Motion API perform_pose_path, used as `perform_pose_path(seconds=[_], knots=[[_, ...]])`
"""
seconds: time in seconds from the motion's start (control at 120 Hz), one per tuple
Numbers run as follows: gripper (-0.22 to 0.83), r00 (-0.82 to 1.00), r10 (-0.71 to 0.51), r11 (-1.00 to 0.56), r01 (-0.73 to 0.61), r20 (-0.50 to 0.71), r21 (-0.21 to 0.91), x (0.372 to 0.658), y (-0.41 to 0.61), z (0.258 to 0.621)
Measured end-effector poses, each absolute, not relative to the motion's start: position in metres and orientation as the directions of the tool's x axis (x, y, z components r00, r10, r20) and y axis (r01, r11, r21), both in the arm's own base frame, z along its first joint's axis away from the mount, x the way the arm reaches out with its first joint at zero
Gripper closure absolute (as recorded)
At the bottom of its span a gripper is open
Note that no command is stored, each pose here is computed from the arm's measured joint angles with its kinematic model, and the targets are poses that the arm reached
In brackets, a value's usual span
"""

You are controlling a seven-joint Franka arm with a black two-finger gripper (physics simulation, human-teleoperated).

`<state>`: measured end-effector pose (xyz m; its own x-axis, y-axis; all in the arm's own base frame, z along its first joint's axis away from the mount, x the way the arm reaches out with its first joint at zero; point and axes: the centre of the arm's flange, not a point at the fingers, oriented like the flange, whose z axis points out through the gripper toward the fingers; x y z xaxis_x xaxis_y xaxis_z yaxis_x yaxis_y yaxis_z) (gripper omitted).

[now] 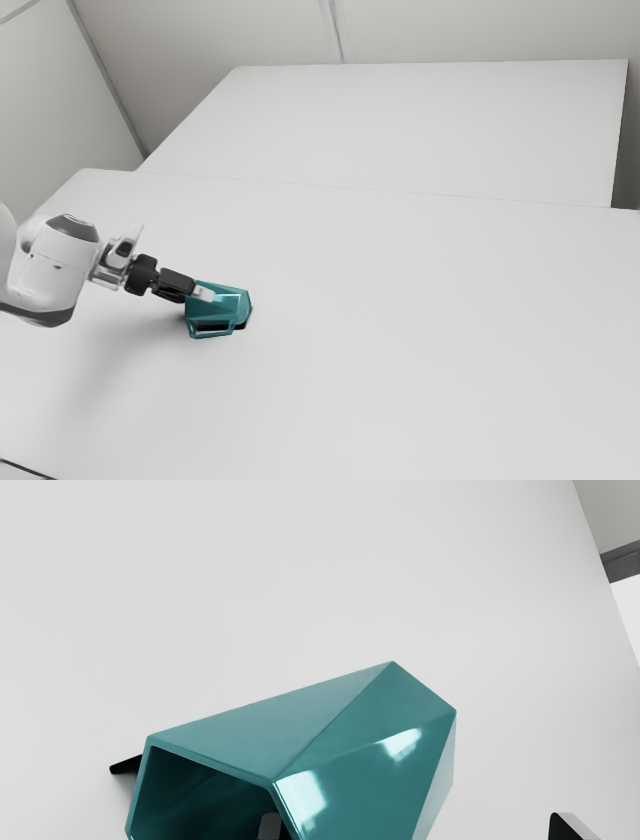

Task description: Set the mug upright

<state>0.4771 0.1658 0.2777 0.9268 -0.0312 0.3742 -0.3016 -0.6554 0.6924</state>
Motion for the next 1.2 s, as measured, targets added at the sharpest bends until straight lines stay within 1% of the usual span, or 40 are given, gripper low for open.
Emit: perform_pose_path(seconds=[0.1,0.358,0.5,0.575,0.7,0.842,1.033,1.2], knots=[[0.12,0.926,-0.032,-0.653,-0.305,0.377,0.694,0.478,0.164,0.277],[0.44,0.924,-0.032,-0.648,-0.311,0.382,0.696,0.477,0.161,0.276],[0.58,0.921,-0.036,-0.646,-0.317,0.388,0.694,0.477,0.160,0.278],[0.63,0.920,-0.041,-0.646,-0.322,0.391,0.692,0.478,0.158,0.279],[0.69,0.917,-0.050,-0.646,-0.332,0.396,0.688,0.480,0.154,0.281],[0.74,0.906,-0.071,-0.646,-0.360,0.417,0.673,0.484,0.146,0.293],[0.75,0.886,-0.105,-0.645,-0.406,0.451,0.647,0.489,0.132,0.314],[0.76,0.857,-0.166,-0.638,-0.471,0.489,0.609,0.496,0.105,0.341]])
